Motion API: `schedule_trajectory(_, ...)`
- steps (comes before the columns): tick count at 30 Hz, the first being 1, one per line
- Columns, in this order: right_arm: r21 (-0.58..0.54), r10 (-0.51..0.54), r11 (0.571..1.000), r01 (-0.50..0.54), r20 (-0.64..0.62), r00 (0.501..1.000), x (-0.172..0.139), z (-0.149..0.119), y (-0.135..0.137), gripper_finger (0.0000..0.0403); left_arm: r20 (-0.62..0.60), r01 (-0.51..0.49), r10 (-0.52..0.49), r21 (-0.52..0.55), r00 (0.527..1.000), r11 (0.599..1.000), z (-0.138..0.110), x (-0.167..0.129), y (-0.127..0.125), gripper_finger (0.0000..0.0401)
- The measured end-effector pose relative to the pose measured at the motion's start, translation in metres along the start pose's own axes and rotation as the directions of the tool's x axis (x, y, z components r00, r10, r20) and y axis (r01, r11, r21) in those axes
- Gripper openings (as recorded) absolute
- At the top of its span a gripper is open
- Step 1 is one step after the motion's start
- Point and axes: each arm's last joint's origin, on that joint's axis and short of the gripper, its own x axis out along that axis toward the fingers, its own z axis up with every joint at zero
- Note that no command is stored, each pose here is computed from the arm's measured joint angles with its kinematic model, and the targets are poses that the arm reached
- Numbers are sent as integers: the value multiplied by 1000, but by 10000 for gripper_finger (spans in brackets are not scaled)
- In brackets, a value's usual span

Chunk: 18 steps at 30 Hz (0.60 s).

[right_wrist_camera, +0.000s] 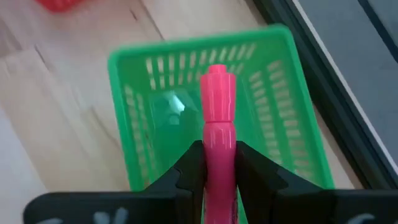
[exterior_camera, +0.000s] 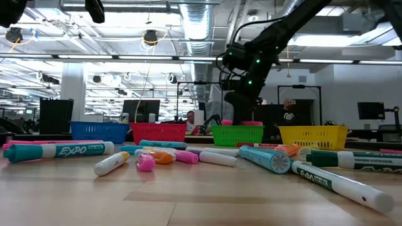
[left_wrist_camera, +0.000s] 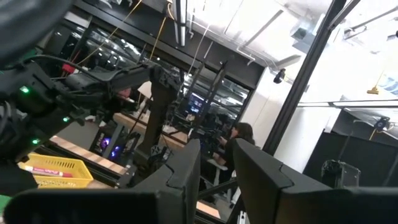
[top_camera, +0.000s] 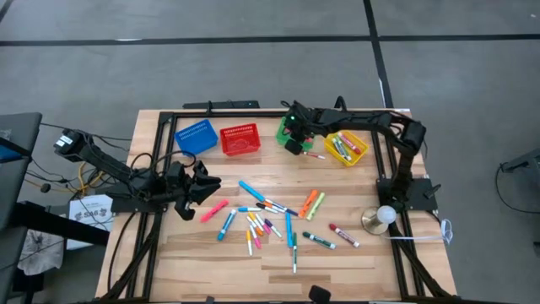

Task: Pick & Place Markers
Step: Put the right large pink highlighter pen into the blue bin, then put the large red marker pen into the yellow bin

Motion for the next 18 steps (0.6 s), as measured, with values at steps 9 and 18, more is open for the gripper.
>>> schedule_trajectory(9,-29,0,1000,1,17,1000,-3,11,0,92,0,0,0,0,1000,1000,0,0,0,97)
schedule_trajectory(18,-30,2,1000,-2,0,1000,-5,11,0,171,-1,0,0,0,1000,1000,0,0,0,97)
